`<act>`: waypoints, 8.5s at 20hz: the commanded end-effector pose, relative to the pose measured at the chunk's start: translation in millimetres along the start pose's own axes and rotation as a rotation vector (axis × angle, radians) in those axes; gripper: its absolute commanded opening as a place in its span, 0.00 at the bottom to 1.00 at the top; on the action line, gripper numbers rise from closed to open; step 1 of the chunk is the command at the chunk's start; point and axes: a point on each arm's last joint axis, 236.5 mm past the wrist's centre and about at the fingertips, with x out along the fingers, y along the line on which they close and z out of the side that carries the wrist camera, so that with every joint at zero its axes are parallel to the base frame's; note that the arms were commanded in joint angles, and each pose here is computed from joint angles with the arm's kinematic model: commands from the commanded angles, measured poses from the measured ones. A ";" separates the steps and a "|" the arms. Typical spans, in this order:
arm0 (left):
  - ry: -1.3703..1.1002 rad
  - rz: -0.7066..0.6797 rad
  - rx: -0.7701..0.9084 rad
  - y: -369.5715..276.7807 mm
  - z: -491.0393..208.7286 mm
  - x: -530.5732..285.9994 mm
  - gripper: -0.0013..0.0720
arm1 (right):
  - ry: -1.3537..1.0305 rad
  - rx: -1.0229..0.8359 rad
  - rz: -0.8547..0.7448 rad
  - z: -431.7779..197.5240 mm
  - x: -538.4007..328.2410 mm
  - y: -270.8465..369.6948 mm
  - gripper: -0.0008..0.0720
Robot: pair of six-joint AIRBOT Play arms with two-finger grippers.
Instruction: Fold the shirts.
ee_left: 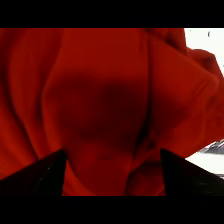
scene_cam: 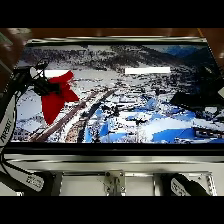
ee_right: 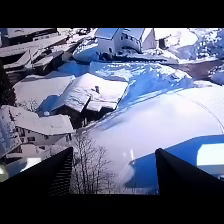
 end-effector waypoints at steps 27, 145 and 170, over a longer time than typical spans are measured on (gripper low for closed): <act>-0.326 -0.562 0.521 -317.0 -108.1 -312.9 0.08 | 0.242 -0.183 -0.001 -39.1 -99.7 25.2 0.87; -0.350 -0.257 0.363 -215.4 44.8 -90.4 0.08 | 0.174 -0.419 -0.228 -2.2 99.3 82.7 0.10; 0.321 -0.714 -0.196 -204.9 -201.3 -11.2 0.94 | 0.195 -0.394 -0.236 -4.0 129.1 78.5 0.09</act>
